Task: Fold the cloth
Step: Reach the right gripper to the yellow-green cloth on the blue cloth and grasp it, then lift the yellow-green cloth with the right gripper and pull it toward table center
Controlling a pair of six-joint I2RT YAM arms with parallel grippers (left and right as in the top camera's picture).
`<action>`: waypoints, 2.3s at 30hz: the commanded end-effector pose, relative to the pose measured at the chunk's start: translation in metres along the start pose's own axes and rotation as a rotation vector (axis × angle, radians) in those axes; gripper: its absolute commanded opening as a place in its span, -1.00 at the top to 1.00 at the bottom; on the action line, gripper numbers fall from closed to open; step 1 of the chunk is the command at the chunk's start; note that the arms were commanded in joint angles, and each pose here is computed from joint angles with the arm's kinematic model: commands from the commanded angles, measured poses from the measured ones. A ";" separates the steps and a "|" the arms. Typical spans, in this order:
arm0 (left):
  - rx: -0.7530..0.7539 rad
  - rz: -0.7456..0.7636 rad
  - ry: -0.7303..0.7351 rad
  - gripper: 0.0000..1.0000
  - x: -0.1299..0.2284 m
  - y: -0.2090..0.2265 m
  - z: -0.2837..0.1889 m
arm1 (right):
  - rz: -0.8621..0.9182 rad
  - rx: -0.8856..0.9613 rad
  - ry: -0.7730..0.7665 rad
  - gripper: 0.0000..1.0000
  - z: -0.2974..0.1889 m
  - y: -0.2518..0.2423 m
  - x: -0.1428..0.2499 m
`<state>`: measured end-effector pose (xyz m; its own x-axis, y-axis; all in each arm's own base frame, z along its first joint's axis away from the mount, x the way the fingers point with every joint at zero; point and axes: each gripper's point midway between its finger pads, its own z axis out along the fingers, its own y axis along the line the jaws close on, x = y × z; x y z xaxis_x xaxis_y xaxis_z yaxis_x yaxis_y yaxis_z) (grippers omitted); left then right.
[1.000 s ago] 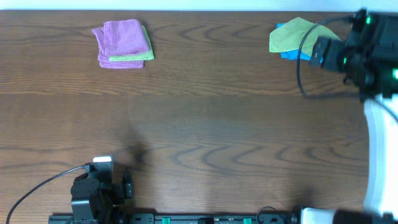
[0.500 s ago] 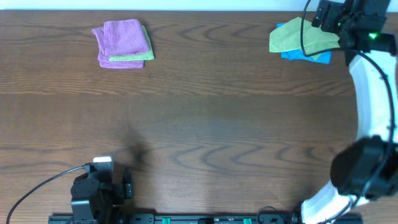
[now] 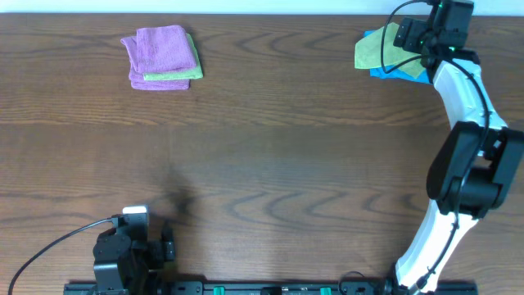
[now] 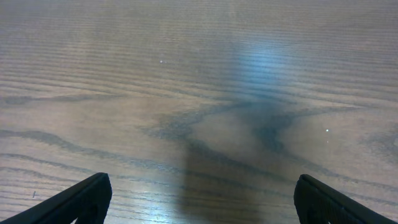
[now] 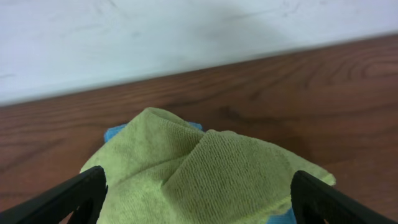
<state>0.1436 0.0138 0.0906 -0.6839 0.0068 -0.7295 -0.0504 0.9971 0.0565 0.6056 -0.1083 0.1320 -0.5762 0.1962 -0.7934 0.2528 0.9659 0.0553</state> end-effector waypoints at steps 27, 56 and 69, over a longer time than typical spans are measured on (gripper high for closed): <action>-0.021 0.023 0.049 -0.90 0.014 0.003 0.006 | 0.130 -0.091 0.158 0.88 0.054 -0.012 0.071; -0.021 0.023 0.049 -0.90 0.014 0.003 0.006 | -0.241 -0.288 0.140 0.97 -0.225 0.088 -0.015; -0.021 0.023 0.049 -0.90 0.014 0.003 0.006 | -0.239 -0.516 0.385 0.97 -0.309 0.095 0.133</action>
<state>0.1437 0.0138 0.0907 -0.6834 0.0068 -0.7300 -0.0507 0.9971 0.0568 0.3383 0.0463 0.2128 -0.8633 -0.0436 -0.5027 -0.1893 0.9515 0.2426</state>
